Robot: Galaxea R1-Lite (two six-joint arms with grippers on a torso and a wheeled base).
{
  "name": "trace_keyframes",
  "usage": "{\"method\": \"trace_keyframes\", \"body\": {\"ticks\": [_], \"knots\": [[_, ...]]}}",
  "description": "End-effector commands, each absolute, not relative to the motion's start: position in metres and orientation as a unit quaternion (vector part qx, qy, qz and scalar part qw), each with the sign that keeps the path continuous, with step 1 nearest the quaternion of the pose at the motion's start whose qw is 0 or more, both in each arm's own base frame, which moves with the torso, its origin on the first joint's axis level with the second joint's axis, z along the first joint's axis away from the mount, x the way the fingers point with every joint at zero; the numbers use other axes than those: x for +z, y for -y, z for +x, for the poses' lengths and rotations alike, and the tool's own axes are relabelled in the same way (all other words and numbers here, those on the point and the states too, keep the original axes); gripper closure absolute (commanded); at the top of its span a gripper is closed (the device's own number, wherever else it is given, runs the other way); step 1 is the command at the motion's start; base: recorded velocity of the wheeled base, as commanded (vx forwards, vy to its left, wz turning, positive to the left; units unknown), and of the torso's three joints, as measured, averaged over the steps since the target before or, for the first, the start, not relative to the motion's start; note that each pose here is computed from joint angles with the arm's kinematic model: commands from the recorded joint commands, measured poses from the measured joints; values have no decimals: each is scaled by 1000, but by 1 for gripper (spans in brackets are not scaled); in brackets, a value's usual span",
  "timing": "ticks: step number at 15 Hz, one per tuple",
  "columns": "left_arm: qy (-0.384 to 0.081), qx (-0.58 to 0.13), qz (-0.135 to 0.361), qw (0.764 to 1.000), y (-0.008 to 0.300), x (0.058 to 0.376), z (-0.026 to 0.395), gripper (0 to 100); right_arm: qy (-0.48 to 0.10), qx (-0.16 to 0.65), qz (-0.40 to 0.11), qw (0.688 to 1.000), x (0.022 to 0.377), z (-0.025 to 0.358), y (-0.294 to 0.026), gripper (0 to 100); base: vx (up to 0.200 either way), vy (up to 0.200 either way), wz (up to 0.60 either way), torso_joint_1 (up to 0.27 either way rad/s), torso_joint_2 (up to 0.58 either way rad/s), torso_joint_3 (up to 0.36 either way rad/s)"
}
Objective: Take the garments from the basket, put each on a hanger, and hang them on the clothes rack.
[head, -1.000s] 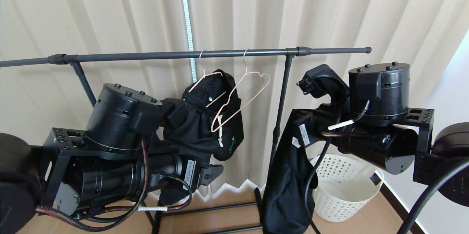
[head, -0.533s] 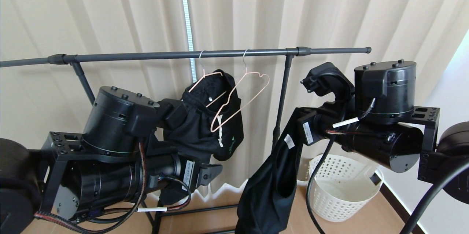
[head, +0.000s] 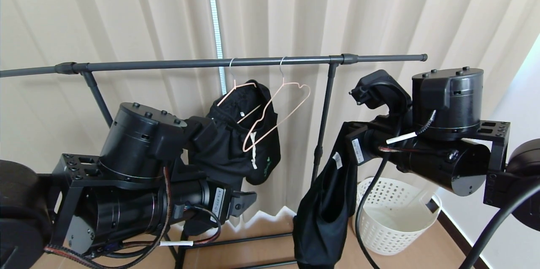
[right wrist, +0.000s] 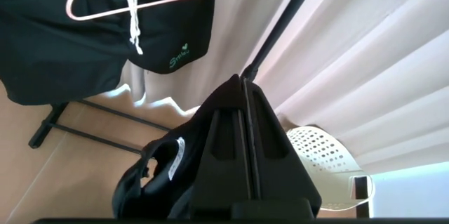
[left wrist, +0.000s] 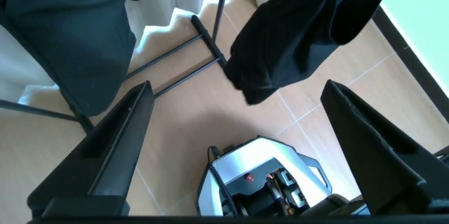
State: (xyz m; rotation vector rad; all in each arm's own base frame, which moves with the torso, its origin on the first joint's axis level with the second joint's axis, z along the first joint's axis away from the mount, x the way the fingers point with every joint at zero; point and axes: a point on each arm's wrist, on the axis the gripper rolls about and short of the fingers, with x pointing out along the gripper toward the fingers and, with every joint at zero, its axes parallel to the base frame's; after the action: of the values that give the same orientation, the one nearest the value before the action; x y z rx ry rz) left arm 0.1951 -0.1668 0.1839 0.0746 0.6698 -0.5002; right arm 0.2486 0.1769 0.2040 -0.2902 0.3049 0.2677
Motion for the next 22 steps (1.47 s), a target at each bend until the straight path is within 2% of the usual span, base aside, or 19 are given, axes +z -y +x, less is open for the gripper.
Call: {"method": "trace_keyframes", "body": {"ticks": [1, 11, 17, 22], "knots": [[-333, -241, 42, 911, 171, 178, 200, 0, -154, 130, -146, 969, 202, 249, -175, 100, 200, 0, 0, -2, 7, -2], [-310, -249, 50, 916, 179, 177, 211, 0, -160, 127, -163, 965, 198, 251, -172, 100, 200, 0, 0, 3, 2, 2], [-282, -244, 69, 925, 196, 174, 234, 0, -162, 128, -171, 963, 196, 251, -171, 100, 0, 0, 0, 0, 0, 0], [-279, -208, 73, 935, 223, 160, 284, 0, -160, 122, -169, 965, 197, 252, -168, 100, 0, 0, 0, 0, 0, 0]]}}
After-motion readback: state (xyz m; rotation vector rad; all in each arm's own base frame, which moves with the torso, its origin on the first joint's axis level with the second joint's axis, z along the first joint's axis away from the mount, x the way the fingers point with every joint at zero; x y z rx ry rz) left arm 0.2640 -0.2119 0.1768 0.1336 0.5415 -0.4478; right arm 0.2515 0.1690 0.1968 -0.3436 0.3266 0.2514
